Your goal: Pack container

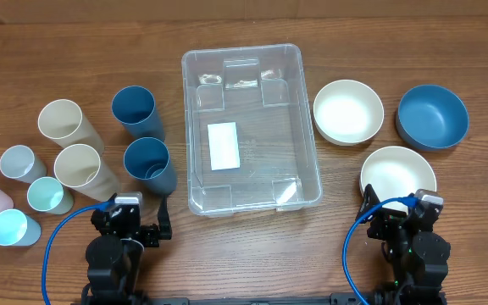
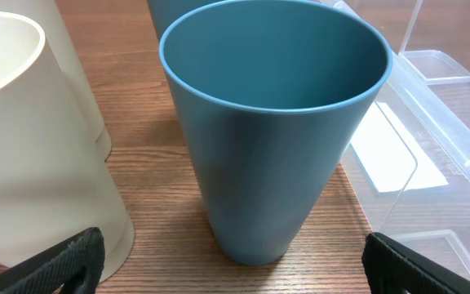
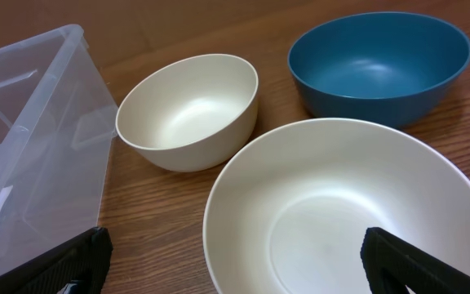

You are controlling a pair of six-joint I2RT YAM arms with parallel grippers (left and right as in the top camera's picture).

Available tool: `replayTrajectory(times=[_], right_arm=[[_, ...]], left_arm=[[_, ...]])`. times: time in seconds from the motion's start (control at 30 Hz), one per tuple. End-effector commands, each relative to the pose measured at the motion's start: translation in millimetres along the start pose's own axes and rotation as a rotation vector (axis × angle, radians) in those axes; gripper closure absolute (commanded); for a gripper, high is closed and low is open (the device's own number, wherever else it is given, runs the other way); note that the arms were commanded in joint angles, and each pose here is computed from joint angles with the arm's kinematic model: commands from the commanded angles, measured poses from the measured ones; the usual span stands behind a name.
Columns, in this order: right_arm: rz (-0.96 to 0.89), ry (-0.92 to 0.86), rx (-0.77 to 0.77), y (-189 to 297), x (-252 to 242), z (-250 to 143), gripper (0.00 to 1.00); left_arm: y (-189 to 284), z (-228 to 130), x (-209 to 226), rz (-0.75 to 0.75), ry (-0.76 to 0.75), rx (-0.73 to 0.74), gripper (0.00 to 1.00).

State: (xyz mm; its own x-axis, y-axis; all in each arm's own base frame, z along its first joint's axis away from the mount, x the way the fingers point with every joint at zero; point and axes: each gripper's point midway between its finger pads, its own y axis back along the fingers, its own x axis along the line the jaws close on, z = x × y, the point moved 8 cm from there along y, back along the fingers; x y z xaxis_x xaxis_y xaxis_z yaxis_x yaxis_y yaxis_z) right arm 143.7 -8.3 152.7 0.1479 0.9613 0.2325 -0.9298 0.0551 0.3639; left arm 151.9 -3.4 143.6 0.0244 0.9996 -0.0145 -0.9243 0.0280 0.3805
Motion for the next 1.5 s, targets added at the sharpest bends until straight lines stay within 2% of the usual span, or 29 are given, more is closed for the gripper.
replayTrajectory(times=[0.0,1.07,1.13,1.27,1.47], right_arm=[[0.006,-0.001,-0.001,-1.1,0.1,-2.6,0.0],[0.006,-0.001,-0.001,-1.1,0.1,-2.6,0.0],[0.057,-0.019,0.001,-1.0,5.0,-2.0,0.0],[0.285,-0.024,0.008,2.8,26.6,1.6,0.0],[0.42,-0.004,-0.03,7.7,39.6,10.1,0.0]], left_arm=[[0.1,0.2,0.0,-0.004,0.019,-0.009,0.0],[0.1,0.2,0.1,-0.004,0.02,-0.009,0.0],[0.1,0.2,0.1,-0.004,0.02,-0.009,0.0],[0.1,0.2,0.1,-0.004,0.02,-0.009,0.0],[0.1,0.2,0.1,-0.004,0.02,-0.009,0.0]])
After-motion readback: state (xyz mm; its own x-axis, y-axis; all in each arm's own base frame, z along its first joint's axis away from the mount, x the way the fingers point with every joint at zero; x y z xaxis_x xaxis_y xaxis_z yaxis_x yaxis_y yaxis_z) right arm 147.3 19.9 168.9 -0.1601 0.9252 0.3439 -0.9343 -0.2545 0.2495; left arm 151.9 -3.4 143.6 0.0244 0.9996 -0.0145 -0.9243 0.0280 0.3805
